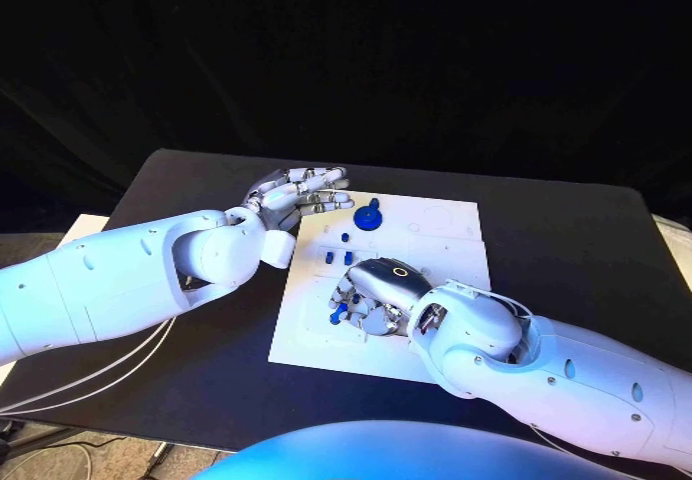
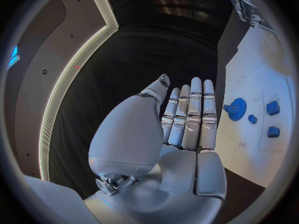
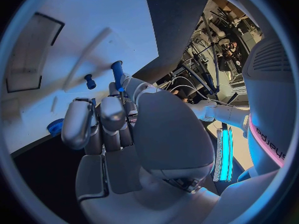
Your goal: Assemble the parts on the task board
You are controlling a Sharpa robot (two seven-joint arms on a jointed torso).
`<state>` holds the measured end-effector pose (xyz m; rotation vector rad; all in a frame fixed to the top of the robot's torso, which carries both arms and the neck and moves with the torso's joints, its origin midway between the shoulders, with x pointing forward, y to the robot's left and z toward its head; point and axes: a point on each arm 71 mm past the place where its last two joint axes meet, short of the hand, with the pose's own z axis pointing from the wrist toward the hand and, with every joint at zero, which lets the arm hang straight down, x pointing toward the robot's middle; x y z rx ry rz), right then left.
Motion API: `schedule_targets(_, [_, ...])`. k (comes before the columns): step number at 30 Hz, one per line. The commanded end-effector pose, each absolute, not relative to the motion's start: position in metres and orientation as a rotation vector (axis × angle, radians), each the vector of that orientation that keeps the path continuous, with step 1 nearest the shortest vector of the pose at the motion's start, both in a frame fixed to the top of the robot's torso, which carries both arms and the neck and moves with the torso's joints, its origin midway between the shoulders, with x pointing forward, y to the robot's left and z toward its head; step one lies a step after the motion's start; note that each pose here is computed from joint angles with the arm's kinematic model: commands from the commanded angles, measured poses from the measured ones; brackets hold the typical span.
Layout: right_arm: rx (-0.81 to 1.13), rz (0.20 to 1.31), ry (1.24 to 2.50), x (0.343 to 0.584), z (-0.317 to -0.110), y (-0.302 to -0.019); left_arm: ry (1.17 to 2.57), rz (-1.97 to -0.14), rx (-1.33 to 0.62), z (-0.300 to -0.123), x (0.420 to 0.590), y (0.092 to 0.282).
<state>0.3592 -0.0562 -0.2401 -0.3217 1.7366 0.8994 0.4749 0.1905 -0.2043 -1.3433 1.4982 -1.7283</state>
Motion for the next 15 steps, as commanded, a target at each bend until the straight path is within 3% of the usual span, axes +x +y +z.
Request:
schedule_targets(1, [-0.372, 0.877, 1.767, 0.3580, -0.2442, -0.0555, 1.500, -1.756, -1.329, -0.2030, 0.4743, 0.1883])
schedule_targets(15, [-0.392, 0.860, 1.781, 0.3553, -0.2525, -0.0510, 1.502, -1.758, -1.329, -0.2029, 0.4740, 0.1877])
